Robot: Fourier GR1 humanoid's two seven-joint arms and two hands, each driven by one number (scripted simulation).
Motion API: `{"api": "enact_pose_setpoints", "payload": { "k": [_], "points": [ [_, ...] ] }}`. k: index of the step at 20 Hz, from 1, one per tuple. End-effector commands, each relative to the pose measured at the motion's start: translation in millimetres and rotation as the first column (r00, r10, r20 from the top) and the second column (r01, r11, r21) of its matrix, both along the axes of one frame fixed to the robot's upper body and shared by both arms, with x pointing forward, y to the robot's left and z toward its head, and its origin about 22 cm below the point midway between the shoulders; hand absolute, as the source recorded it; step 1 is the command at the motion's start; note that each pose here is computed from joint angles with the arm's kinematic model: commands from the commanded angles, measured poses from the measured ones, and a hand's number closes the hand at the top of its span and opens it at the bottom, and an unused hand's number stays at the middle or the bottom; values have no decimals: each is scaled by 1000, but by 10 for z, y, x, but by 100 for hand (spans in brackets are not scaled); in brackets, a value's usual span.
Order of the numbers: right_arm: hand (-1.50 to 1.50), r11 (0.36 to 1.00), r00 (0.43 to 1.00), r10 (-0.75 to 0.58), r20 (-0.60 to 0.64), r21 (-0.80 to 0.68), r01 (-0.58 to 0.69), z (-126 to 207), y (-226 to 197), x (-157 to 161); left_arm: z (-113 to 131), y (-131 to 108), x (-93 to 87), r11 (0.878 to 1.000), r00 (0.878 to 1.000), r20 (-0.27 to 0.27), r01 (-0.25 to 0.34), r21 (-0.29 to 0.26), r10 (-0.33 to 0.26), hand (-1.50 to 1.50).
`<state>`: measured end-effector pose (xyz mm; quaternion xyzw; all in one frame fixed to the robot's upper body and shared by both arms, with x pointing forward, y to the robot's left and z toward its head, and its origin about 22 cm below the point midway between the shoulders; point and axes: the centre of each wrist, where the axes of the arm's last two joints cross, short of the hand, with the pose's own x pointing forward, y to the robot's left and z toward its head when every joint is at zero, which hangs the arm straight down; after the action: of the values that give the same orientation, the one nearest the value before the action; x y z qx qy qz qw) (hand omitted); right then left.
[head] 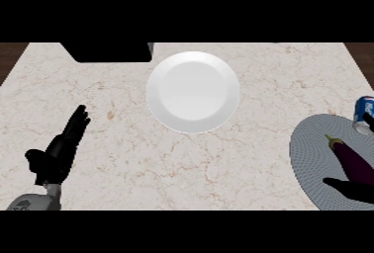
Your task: Pick the eggplant from the placemat and place it in the plate
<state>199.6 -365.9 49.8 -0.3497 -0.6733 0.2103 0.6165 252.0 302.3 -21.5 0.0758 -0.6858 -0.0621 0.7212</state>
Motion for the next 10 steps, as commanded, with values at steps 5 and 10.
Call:
{"api": "enact_pose_setpoints", "payload": {
  "k": [5, 10],
  "points": [
    [-150, 954, 937, -88, -338, -298, -18, 521, -30, -61, 12, 120, -41, 1000, 1000, -6, 17, -14, -17, 0],
    [-150, 963, 879, -121, -461, -270, -9, 514, -25, 31, -34, -16, -166, 1000, 1000, -5, 12, -12, -12, 0]
  ]
}}
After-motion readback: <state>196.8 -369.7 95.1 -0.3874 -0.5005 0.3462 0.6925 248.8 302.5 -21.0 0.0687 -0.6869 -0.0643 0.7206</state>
